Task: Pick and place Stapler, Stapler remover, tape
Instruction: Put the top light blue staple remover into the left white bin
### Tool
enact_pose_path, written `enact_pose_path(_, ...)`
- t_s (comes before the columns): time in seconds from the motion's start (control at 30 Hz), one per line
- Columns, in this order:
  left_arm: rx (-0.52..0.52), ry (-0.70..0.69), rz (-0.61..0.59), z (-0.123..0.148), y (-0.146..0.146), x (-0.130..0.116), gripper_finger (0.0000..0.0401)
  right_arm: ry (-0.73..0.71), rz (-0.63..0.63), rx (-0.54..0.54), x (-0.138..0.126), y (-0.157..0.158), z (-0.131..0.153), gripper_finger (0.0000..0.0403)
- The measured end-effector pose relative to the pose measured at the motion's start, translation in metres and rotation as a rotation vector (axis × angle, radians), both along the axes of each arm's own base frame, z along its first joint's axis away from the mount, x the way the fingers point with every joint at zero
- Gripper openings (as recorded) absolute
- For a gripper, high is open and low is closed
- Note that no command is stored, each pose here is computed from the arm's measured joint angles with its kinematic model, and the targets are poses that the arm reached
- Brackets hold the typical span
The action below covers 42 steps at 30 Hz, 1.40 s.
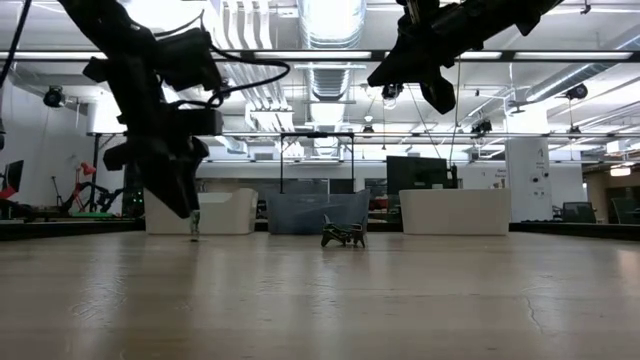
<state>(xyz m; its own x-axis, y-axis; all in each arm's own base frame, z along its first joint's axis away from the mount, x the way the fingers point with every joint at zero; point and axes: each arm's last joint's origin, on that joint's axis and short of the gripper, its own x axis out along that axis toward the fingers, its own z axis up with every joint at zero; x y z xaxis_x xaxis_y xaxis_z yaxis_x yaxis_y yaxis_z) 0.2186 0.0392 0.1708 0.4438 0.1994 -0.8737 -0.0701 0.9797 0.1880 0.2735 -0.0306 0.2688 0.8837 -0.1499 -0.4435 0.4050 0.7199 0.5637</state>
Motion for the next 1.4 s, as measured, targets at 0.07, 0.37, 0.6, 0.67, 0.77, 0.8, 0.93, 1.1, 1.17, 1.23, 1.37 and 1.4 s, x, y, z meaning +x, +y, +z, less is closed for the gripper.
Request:
enact_pose_path(0.07, 0.001, 0.005, 0.000, -0.002, 0.000, 0.002, 0.0151, 0.000, 0.000, 0.000, 0.000, 0.000, 0.000, 0.0008)
enact_pose_path(0.37, 0.029, 0.048, 0.000, -0.009, 0.001, 0.003, 0.0135, 0.001, 0.002, -0.004, 0.000, 0.000, 0.000, 0.0008)
enact_pose_path(0.6, 0.099, 0.064, 0.034, -0.009, 0.004, 0.003, 0.0080, 0.002, 0.003, -0.007, 0.000, 0.000, 0.000, 0.0008)
enact_pose_path(0.67, 0.118, 0.072, 0.026, -0.009, 0.004, 0.002, 0.0062, 0.002, 0.003, -0.007, 0.000, 0.000, 0.000, 0.0008)
enact_pose_path(0.77, 0.121, 0.074, 0.021, -0.008, 0.004, 0.001, 0.0032, 0.002, 0.004, -0.008, 0.000, 0.000, 0.000, 0.0008)
enact_pose_path(0.8, 0.119, 0.083, 0.021, -0.007, 0.004, 0.001, 0.0021, 0.002, 0.004, -0.008, 0.000, 0.000, 0.000, 0.0008)
enact_pose_path(0.93, 0.113, 0.097, 0.020, -0.001, 0.004, 0.002, 0.0006, 0.002, 0.002, -0.009, 0.000, 0.000, 0.000, 0.0008)
enact_pose_path(1.1, 0.105, 0.094, 0.024, 0.011, 0.004, 0.006, 0.0003, 0.004, -0.015, -0.021, 0.000, -0.001, 0.000, 0.0008)
enact_pose_path(1.17, 0.104, 0.083, 0.028, 0.017, 0.005, 0.007, 0.0002, 0.004, -0.017, -0.021, 0.000, -0.001, 0.000, 0.0008)
enact_pose_path(1.23, 0.096, 0.068, 0.029, 0.023, 0.005, 0.009, 0.0002, 0.004, -0.017, -0.022, 0.000, -0.001, 0.000, 0.0008)
enact_pose_path(1.37, 0.093, 0.052, 0.026, 0.031, 0.005, 0.013, 0.0001, 0.004, -0.018, -0.021, 0.000, -0.001, 0.000, 0.0008)
enact_pose_path(1.4, 0.093, 0.047, 0.027, 0.033, 0.005, 0.014, 0.0001, 0.003, -0.018, -0.022, 0.000, -0.001, 0.000, 0.0008)
